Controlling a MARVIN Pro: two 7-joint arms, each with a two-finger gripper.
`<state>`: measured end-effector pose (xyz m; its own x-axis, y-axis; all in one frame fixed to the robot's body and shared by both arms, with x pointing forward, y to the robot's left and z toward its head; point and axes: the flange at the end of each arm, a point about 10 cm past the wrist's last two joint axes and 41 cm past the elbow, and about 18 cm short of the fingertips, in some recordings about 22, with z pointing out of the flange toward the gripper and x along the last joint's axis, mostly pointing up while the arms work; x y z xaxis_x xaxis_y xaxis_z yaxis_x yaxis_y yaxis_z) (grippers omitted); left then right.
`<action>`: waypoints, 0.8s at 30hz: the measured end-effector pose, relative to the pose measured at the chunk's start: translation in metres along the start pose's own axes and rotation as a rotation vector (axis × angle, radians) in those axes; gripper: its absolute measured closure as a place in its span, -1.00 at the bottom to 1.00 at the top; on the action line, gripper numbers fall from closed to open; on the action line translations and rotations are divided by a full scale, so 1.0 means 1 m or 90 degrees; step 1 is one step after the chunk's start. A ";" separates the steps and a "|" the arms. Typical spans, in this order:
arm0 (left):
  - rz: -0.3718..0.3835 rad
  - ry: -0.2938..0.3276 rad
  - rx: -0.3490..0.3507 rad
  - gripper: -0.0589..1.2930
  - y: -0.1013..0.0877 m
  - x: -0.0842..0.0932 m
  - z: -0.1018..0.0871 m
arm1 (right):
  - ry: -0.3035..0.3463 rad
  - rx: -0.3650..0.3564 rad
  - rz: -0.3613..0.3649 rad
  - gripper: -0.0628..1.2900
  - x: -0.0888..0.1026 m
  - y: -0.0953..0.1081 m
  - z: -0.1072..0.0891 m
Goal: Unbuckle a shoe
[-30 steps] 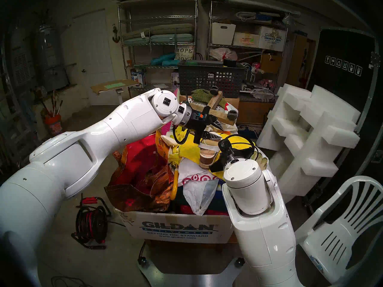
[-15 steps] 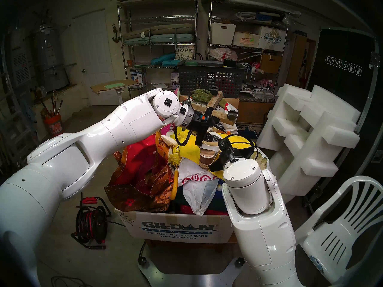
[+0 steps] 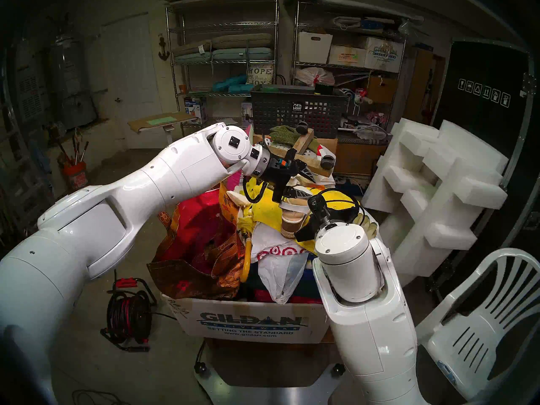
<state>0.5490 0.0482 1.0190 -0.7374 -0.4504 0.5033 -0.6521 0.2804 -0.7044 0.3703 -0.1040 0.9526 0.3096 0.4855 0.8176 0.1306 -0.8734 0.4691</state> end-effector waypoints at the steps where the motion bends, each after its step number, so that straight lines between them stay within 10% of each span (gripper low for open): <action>1: 0.000 0.000 0.000 -0.07 0.000 0.000 0.000 | 0.000 0.000 0.000 0.95 0.000 0.000 0.000; 13: 0.007 -0.001 0.004 -0.55 -0.002 0.002 -0.003 | -0.001 0.001 -0.001 0.95 0.000 0.000 0.000; 24: 0.008 -0.004 -0.001 -0.15 -0.002 -0.002 -0.004 | 0.001 0.005 -0.003 0.95 0.001 0.000 0.000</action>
<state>0.5511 0.0516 1.0212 -0.7449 -0.4514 0.4913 -0.6426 0.2873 -0.7103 0.3708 -0.1033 0.9531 0.3082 0.4891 0.8160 0.1399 -0.8717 0.4696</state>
